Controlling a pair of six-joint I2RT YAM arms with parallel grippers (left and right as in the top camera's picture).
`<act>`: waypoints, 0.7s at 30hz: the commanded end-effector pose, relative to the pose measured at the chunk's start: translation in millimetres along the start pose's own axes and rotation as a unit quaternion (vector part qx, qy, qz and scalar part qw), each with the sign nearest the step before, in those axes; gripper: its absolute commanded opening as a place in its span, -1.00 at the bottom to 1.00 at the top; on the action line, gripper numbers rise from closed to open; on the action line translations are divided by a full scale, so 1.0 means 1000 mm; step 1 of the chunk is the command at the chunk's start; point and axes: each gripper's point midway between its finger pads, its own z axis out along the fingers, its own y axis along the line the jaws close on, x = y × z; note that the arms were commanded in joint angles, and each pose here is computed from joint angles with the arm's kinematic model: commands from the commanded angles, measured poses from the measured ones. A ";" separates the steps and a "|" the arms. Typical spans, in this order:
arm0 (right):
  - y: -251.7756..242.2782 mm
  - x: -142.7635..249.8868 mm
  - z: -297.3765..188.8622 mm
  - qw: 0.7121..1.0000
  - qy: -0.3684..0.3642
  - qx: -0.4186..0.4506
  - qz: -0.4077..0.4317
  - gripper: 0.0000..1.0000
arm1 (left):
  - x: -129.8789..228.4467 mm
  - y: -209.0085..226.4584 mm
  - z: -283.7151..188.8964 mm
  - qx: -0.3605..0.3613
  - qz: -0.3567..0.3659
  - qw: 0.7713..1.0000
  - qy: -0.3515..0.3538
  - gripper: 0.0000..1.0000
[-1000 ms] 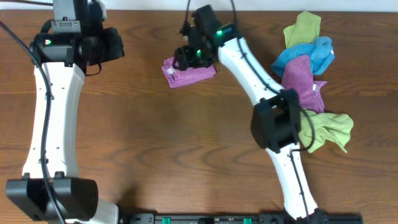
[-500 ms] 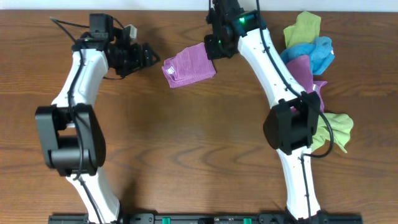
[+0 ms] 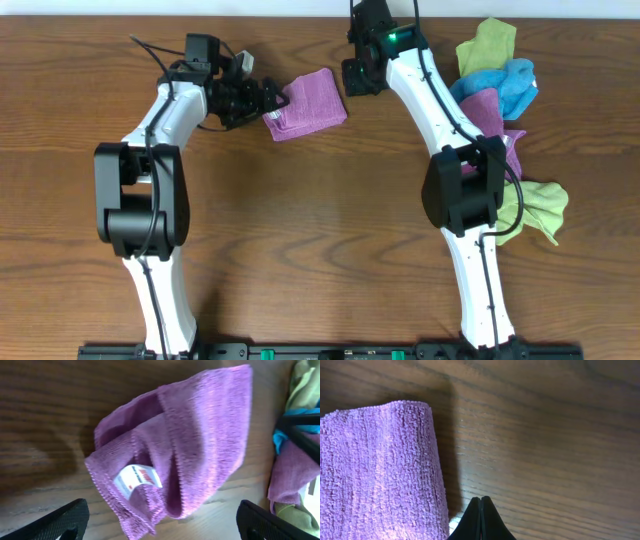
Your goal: Fold the cloth
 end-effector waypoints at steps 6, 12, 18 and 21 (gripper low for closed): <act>-0.008 0.013 0.030 1.000 0.024 0.010 0.014 -0.97 | 0.000 0.017 0.004 -0.032 -0.015 0.999 0.000 0.91; -0.008 0.015 0.039 1.000 0.026 0.009 0.014 -0.97 | 0.000 0.018 0.006 -0.032 -0.015 0.999 -0.001 0.91; -0.001 0.019 0.049 0.999 0.033 -0.013 0.021 -0.97 | 0.002 0.022 0.014 -0.025 -0.038 0.999 0.005 0.91; 0.002 0.020 0.053 0.999 0.035 -0.013 0.020 -0.98 | 0.004 0.020 0.022 -0.003 -0.052 0.999 0.013 0.91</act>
